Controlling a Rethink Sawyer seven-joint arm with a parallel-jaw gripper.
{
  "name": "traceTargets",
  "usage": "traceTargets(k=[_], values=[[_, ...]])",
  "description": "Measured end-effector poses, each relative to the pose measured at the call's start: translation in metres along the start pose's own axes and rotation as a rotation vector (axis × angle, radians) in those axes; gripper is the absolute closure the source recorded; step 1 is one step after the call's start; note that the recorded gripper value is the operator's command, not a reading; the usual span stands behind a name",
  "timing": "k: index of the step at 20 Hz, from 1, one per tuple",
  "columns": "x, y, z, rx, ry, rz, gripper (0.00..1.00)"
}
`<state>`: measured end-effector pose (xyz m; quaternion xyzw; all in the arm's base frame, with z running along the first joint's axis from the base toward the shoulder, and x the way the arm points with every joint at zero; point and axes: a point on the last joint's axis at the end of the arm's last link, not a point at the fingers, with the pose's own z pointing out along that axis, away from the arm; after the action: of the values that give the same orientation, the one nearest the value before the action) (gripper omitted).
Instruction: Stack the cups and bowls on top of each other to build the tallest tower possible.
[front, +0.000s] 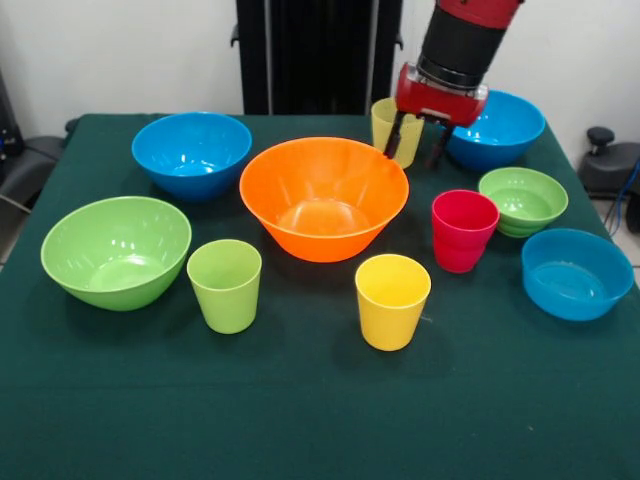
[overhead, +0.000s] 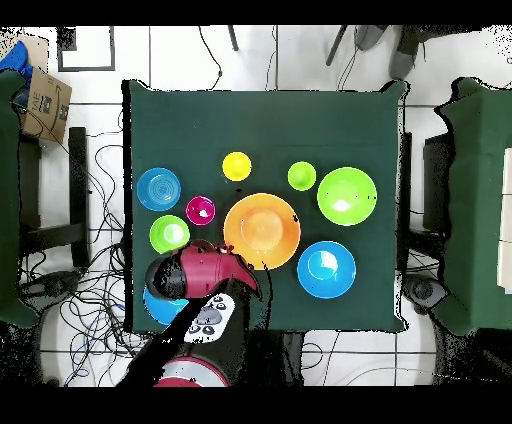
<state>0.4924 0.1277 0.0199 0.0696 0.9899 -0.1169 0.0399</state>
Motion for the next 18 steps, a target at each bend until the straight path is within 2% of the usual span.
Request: traceTargets(k=[7, 18], values=[[-0.003, -0.019, 0.0, 0.031, -0.005, 0.019, 0.0], [-0.012, -0.022, 0.0, 0.034, -0.016, 0.028, 0.0]])
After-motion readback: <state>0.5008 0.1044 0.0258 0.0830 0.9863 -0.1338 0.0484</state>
